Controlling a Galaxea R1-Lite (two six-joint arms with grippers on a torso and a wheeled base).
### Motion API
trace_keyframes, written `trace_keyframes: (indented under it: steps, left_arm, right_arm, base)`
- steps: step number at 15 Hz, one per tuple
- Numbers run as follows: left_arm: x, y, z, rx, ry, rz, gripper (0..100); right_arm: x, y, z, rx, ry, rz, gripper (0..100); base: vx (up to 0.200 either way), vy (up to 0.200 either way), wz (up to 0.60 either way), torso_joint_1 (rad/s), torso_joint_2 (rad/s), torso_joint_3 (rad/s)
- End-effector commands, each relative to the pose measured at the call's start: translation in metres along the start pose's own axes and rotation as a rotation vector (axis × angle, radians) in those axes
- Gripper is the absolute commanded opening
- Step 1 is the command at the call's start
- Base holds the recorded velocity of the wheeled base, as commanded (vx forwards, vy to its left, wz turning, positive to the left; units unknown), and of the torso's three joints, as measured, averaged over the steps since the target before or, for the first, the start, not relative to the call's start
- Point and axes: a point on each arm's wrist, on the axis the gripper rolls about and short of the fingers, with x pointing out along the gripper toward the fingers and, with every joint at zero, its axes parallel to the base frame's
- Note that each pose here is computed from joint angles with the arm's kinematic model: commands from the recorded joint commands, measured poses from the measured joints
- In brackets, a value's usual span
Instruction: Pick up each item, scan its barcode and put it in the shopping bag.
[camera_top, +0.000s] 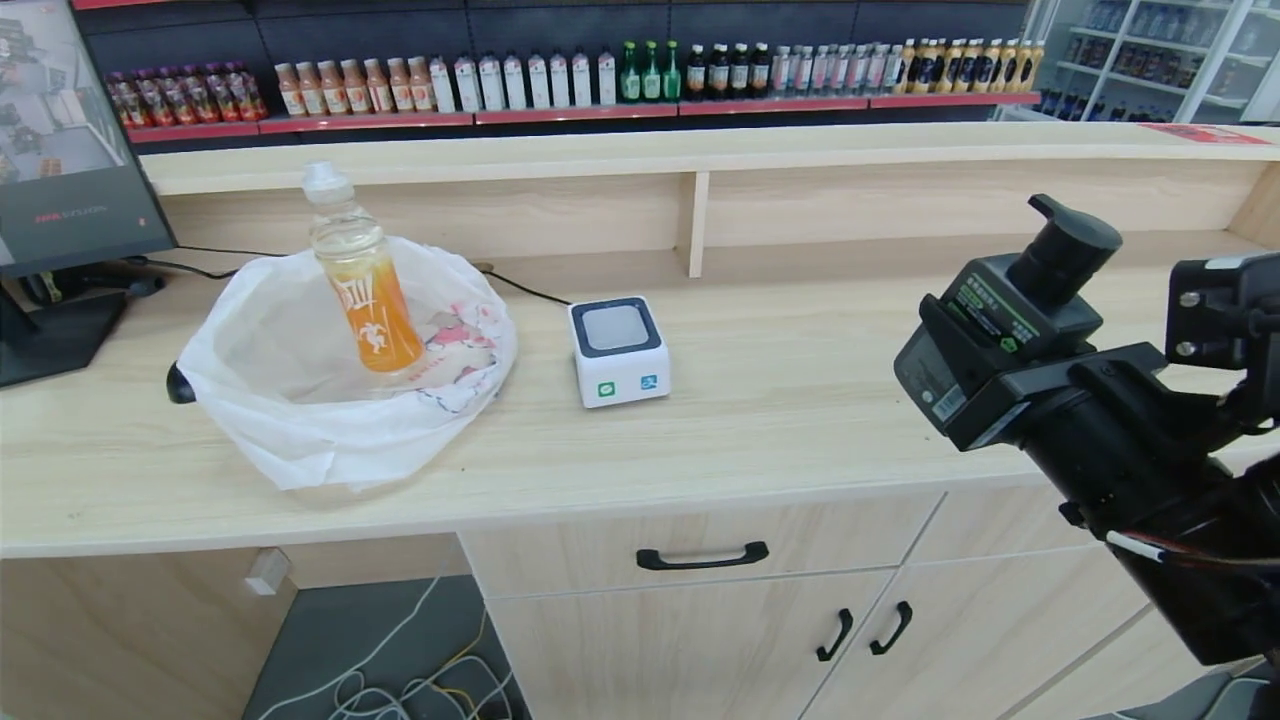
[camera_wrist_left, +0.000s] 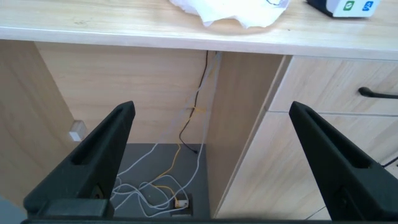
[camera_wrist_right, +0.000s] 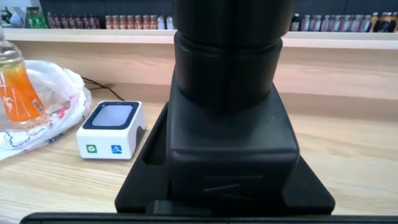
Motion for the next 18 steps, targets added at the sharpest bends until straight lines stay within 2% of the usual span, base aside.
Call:
trace_keyframes:
  steps: [1,8,11,14,18]
  left_arm:
    - [0.000,0.000,0.000,0.000,0.000,0.001,100]
    - [0.000,0.000,0.000,-0.002,0.000,0.001,100]
    - [0.000,0.000,0.000,0.000,0.000,0.001,100]
    - [0.000,0.000,0.000,0.003,0.000,0.001,100]
    - [0.000,0.000,0.000,0.004,0.000,0.001,100]
  right_arm:
    - [-0.002,-0.001,0.001,0.003,-0.002,-0.001,0]
    - [0.000,0.001,-0.003,-0.001,0.010,0.009,0]
    - [0.002,0.002,-0.003,-0.002,0.001,0.032,0]
    - [0.001,0.002,-0.004,-0.073,0.002,0.067,0]
    - [0.031,0.014,-0.014,-0.165,-0.018,0.074,0]
  base:
    - [0.000,0.200,0.00,0.002,0.01,0.007]
    - [0.000,0.200,0.00,0.002,0.00,0.002]
    - [0.000,0.000,0.00,0.000,0.00,0.000]
    - [0.000,0.000,0.00,0.000,0.00,0.000]
    - [0.000,0.000,0.00,0.000,0.00,0.000]
